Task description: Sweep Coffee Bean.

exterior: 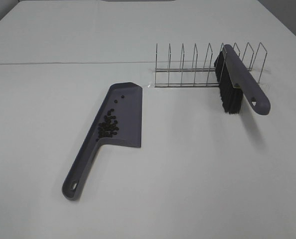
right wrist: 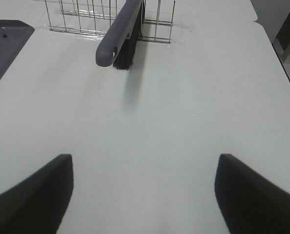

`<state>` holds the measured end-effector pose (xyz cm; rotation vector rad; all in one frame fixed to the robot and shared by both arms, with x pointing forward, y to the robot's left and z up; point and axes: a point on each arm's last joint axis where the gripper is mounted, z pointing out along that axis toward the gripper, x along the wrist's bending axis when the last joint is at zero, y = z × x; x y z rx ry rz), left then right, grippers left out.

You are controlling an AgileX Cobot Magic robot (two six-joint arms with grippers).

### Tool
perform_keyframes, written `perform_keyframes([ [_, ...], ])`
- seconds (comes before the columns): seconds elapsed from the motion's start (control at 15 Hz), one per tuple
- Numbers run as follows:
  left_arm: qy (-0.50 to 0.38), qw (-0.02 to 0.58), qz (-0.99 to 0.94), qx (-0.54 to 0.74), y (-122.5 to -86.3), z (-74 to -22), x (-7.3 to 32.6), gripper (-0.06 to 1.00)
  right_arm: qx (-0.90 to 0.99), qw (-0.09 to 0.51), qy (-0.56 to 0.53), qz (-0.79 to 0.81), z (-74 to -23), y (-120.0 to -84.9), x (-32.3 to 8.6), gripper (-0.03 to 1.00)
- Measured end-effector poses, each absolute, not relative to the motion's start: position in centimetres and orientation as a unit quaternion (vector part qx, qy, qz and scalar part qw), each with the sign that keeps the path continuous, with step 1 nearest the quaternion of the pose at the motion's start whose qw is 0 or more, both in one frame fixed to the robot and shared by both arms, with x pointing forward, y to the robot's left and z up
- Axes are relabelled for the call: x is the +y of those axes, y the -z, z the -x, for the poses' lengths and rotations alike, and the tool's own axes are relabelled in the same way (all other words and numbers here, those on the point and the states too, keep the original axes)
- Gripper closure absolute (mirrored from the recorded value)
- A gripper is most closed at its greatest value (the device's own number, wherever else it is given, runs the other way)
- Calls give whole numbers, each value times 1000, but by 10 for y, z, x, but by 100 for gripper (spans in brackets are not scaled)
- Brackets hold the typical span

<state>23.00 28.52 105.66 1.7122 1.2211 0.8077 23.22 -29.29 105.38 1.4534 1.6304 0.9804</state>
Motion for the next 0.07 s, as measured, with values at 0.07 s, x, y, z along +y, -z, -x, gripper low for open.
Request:
perform_keyframes([
  [0.07, -324, 430, -686, 489, -1057, -230, 285, 33, 634, 365, -381, -565, -232, -1054, -293, 21],
])
